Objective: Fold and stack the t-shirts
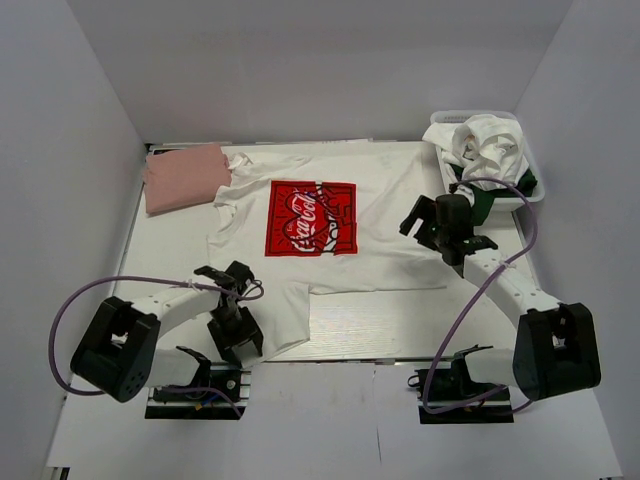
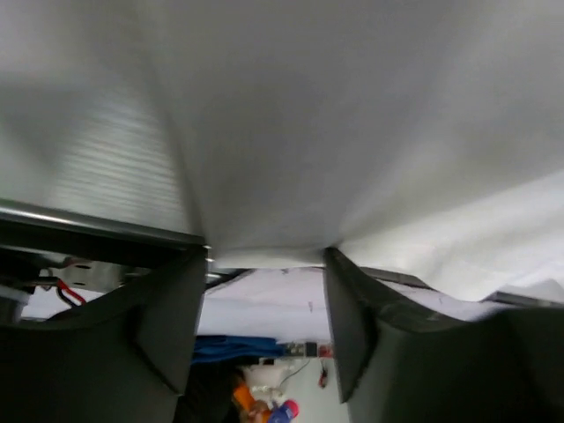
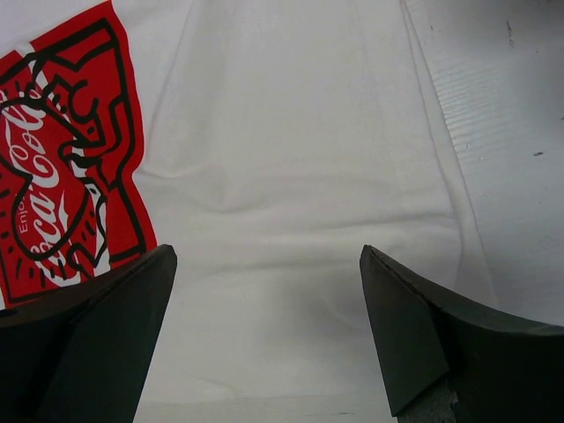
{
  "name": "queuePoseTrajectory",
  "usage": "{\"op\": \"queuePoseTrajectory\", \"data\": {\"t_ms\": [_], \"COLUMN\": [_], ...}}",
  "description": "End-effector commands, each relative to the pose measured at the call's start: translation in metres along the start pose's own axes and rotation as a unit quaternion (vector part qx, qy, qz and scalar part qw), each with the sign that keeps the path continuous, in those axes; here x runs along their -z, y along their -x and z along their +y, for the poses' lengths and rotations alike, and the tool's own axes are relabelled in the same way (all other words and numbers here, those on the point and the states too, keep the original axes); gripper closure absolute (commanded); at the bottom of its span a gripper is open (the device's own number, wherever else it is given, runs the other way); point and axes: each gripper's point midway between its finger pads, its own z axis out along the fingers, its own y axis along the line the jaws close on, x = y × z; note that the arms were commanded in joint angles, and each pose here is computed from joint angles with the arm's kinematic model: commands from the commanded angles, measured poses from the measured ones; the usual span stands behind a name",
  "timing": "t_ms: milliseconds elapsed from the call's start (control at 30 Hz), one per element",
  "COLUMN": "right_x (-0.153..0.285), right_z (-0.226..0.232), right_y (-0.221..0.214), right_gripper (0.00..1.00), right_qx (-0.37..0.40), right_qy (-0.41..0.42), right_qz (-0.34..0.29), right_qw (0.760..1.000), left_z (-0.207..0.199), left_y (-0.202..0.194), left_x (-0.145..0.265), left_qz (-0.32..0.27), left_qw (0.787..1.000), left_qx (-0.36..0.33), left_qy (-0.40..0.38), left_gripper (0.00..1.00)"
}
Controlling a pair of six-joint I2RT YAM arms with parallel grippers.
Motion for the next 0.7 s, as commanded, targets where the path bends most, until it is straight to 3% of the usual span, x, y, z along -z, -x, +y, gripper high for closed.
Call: {"op": "queuePoseTrajectory", "data": {"t_ms": [0, 67, 133, 167, 400, 667], "right_x": [0.007, 0.011, 0.021, 0.023, 0.064, 0.05], "right_z": [0.0, -0.009, -0.022, -0.032, -0.082, -0.101], "right_y": [0.003, -0.008, -0.019, -0.024, -0.056, -0.088], "right_gripper": [0.1, 0.1, 0.1, 0.1, 0.1, 0.15], "right_qx": [-0.018, -0.022, -0.023, -0.023, -0.037, -0.026], "right_qy": [0.013, 0.004, -0.014, -0.034, -0.11, -0.13], "right_qz": [-0.013, -0.001, 0.012, 0.013, 0.029, 0.092], "right_qw": [1.0, 1.0, 1.0, 0.999, 0.993, 0.987], "left_z": [0.008, -0.005, -0.019, -0.019, -0.022, -0.017], "left_y": [0.018, 0.028, 0.036, 0.033, 0.026, 0.016], "left_x": [-0.02, -0.013, -0.008, -0.009, 0.0, 0.014], "left_qz": [-0.044, -0.063, -0.073, -0.065, -0.067, -0.077], "left_qw": [0.998, 0.997, 0.997, 0.997, 0.997, 0.996], "left_qx": [0.004, -0.003, -0.005, -0.014, -0.026, -0.031], "left_qy": [0.043, 0.037, 0.022, 0.024, 0.004, -0.032], "left_gripper": [0.37, 0.49, 0.85, 0.98, 1.0, 1.0]}}
